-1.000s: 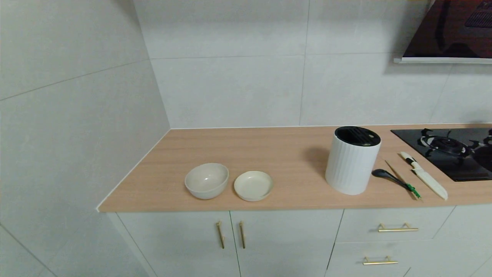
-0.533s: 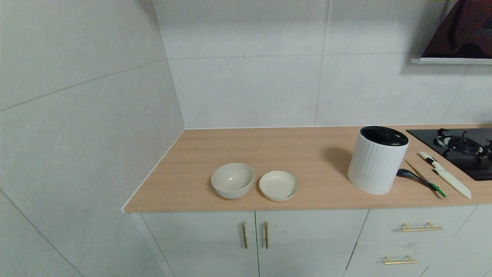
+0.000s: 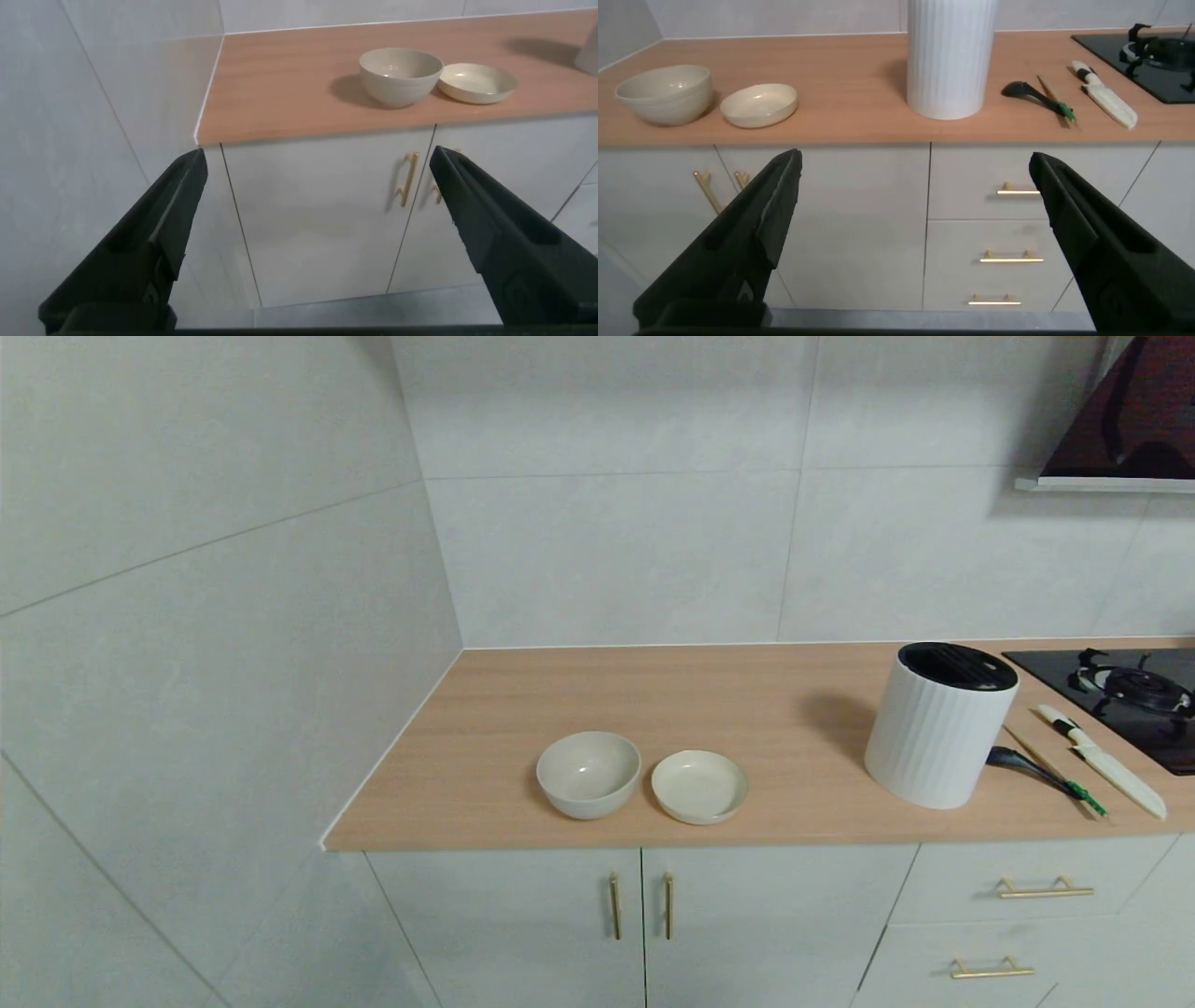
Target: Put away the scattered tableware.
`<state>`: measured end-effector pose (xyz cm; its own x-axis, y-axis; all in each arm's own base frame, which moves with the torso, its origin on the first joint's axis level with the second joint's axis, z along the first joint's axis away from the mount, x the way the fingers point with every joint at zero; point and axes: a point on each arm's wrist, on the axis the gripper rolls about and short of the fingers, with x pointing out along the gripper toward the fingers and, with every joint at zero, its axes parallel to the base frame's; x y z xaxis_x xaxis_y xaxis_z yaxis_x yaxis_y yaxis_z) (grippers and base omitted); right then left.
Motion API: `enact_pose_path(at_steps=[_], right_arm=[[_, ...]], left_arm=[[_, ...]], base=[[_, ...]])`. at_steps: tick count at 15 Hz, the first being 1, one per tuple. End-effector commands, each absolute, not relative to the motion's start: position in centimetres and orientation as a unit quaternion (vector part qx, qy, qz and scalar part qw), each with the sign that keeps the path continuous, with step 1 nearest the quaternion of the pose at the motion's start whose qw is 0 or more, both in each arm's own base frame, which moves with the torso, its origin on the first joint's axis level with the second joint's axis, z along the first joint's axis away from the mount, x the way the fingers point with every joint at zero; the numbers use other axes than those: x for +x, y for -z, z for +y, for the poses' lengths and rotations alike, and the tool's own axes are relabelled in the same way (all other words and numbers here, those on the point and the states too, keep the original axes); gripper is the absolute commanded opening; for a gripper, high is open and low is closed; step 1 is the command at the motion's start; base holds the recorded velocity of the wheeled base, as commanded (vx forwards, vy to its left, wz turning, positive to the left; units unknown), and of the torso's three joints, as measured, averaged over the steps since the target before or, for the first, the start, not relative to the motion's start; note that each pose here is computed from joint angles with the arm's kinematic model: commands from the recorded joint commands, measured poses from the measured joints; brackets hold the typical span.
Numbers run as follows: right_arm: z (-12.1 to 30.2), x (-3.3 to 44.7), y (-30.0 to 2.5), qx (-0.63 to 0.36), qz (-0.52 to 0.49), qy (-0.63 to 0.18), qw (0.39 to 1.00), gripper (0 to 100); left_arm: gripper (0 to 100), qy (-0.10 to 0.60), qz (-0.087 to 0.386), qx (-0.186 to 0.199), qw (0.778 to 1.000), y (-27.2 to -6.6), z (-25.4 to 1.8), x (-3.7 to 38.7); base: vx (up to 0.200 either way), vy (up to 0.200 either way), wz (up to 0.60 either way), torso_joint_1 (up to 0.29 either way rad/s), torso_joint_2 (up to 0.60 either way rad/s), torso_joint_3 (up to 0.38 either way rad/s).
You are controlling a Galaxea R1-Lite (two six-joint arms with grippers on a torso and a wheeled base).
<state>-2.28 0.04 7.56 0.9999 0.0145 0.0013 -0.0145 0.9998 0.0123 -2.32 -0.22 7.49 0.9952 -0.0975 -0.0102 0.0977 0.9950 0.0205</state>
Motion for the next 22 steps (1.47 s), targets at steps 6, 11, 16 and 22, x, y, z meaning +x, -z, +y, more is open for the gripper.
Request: enact_pose_path(at_steps=[6, 11, 16, 22], right_arm=[[0.04, -2.27, -7.57, 0.006, 0.0, -0.008, 1.0, 100], [0.04, -2.27, -7.57, 0.006, 0.0, -0.008, 1.0, 100], [0.04, -2.27, -7.57, 0.006, 0.0, -0.008, 1.0, 100], [0.04, -2.27, -7.57, 0.006, 0.0, -0.008, 1.0, 100]], left_arm=[[100, 0.048, 0.005, 0.01, 0.999, -7.49, -0.22, -2.31], [100, 0.048, 0.005, 0.01, 0.999, -7.49, -0.22, -2.31], [100, 0.049, 0.005, 0.01, 0.999, -7.49, -0.21, -2.31], [100, 0.049, 0.005, 0.01, 0.999, -7.49, -0.21, -2.31]], base=[[0.0, 0.0, 0.0, 0.0, 0.0, 0.0], [0.0, 0.0, 0.0, -0.131, 0.29, 0.149], [0.0, 0.0, 0.0, -0.235, 0.5, 0.269], [0.0, 0.0, 0.0, -0.246, 0.54, 0.293]])
